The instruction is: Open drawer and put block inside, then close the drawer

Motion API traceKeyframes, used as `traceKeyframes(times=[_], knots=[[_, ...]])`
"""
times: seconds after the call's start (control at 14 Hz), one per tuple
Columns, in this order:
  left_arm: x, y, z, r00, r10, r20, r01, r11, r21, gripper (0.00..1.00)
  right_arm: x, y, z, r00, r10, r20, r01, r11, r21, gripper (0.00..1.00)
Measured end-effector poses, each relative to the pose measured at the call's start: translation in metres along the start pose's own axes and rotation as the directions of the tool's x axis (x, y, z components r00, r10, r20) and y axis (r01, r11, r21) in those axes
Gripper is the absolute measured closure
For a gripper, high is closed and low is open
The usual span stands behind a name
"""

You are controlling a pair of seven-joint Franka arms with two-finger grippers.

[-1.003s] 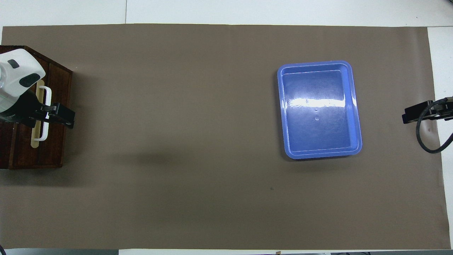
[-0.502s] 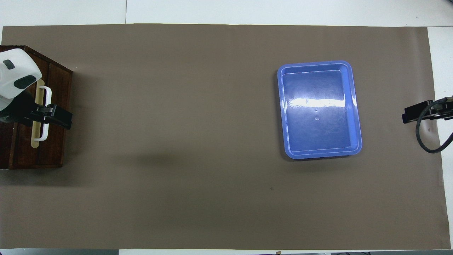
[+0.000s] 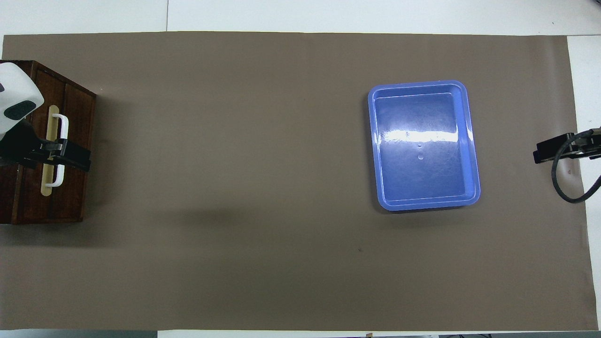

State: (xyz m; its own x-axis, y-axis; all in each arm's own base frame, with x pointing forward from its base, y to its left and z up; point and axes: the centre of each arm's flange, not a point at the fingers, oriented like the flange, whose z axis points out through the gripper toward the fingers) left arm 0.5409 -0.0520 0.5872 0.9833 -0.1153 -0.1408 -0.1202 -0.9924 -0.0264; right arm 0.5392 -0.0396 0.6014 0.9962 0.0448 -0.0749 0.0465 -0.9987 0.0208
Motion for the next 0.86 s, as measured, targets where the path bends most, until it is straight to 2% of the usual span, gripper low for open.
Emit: traceKeyframes(times=[0.86], knots=[[-0.001,-0.007,-0.014,0.997,-0.057,-0.058,0.054,0.997,-0.049,0.0,0.0,0.0,0.0,1.0,-0.001,-0.003,0.001,1.0,0.0,0.0]])
